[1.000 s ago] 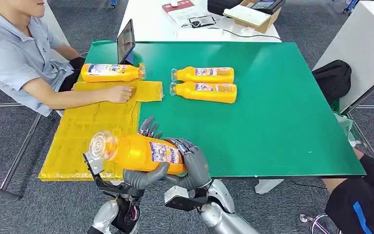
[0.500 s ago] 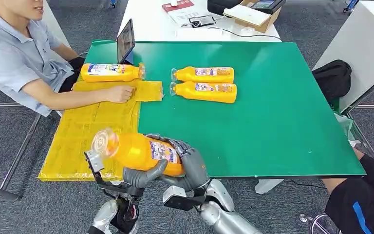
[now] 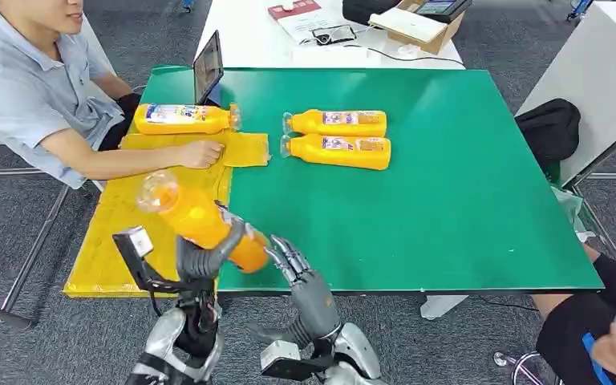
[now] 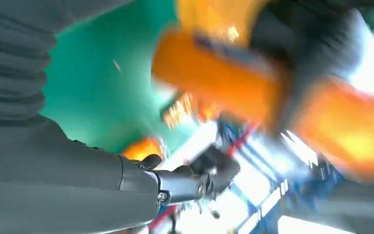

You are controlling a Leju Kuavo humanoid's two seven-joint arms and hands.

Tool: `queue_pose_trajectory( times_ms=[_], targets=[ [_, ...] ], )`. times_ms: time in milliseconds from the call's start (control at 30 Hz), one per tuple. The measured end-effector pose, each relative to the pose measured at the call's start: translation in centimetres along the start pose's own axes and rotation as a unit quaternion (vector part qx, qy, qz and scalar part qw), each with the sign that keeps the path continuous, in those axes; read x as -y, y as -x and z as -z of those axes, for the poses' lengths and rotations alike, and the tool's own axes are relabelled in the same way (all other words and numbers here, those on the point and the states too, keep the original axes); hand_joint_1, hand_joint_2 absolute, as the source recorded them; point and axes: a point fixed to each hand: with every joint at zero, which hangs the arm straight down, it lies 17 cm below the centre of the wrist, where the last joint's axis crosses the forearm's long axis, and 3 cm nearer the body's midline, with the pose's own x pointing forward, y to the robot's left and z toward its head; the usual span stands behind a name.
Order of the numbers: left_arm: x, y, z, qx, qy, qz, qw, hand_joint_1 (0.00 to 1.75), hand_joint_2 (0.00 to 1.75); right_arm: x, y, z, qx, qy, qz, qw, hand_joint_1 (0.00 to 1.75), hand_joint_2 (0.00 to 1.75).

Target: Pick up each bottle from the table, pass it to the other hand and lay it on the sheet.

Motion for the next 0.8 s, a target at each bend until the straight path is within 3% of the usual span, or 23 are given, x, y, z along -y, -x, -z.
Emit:
queue_pose_trajectory(
  times_ms=[167,233,333,533,700,733,800],
  targets=[
    [-1.0,-1.5,3.0,0.108,-0.004,0.220,0.970,1.75,1.75,3.1,-3.7,2.5,0.042,0.063,-0.002,0.997,0.00,0.00],
    [-0.4,-1.7,4.3,0.141,0.015,0.336,0.931,1.75,1.75,4.9,-4.1,3.4,0.041,0.095,0.002,0.995,0.00,0.00],
    [1.4,-0.6,6.1,0.172,0.077,0.497,0.847,1.75,1.75,6.6,-3.9,4.1,0.032,0.126,0.014,0.991,0.00,0.00],
    [0.4,2.3,9.4,0.139,0.113,0.643,0.744,1.75,1.75,6.9,-3.3,4.4,0.016,0.136,0.046,0.990,0.00,0.00],
    [-1.0,3.8,10.5,0.111,0.129,0.685,0.709,1.73,1.75,6.3,-3.4,4.5,0.018,0.126,0.055,0.990,0.00,0.00],
    [-1.4,4.6,10.7,0.095,0.140,0.700,0.693,1.55,1.75,6.0,-3.5,4.6,0.020,0.118,0.060,0.991,0.00,0.00],
    [-2.4,6.4,10.7,0.058,0.167,0.731,0.659,1.45,1.75,5.2,-3.4,4.5,0.021,0.103,0.067,0.992,0.00,0.00]
  ],
)
